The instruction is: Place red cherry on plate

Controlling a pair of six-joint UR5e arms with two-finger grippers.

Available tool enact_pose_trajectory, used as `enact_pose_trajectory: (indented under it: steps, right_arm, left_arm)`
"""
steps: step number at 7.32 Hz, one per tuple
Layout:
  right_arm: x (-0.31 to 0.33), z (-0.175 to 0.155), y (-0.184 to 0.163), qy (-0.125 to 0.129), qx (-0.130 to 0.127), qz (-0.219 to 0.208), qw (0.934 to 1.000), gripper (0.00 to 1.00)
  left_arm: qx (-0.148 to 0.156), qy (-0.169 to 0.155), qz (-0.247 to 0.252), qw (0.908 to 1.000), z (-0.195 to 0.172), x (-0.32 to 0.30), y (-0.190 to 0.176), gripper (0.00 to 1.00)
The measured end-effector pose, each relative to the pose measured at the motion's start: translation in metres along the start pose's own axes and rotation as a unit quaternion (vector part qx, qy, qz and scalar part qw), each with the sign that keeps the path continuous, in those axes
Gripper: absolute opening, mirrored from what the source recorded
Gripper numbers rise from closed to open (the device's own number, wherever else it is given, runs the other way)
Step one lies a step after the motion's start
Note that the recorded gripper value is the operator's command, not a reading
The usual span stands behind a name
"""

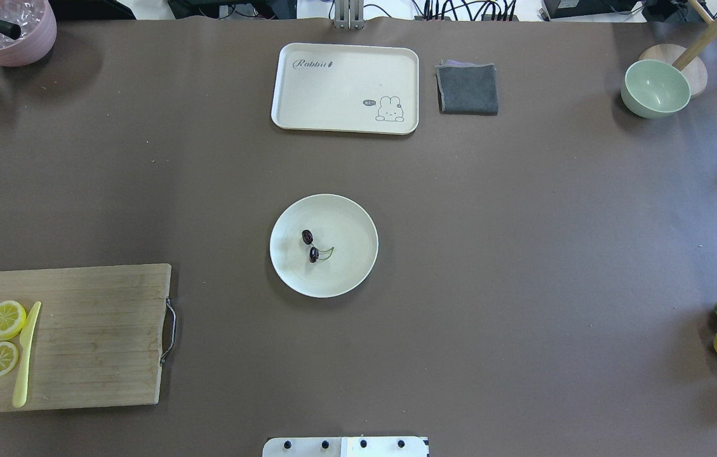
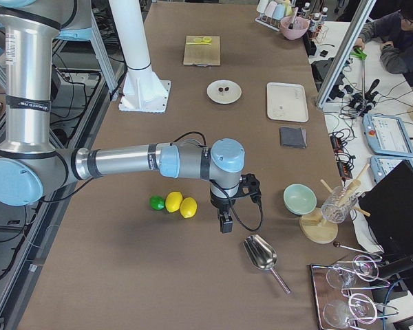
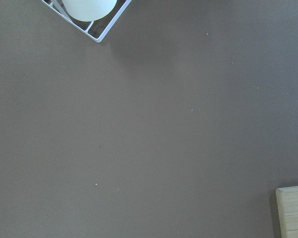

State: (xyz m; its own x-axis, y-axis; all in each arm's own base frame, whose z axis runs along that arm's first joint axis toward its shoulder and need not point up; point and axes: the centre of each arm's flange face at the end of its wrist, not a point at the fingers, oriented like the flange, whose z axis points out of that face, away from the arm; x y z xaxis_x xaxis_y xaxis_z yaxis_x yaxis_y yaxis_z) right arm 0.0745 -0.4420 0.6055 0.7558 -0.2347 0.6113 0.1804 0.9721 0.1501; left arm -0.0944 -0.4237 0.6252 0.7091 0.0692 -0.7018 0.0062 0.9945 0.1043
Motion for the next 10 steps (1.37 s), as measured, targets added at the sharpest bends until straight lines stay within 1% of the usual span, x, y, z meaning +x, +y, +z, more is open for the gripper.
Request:
enact_pose_trajectory:
  steps: [10]
  right_arm:
    - [-0.0013,-0.0025,-0.0031,0.001,0.003,-0.002,1.0,1.0]
  left_arm:
    - [0.0,0.0,0.0,1.0,0.0,0.0002,-0.0005,0.98]
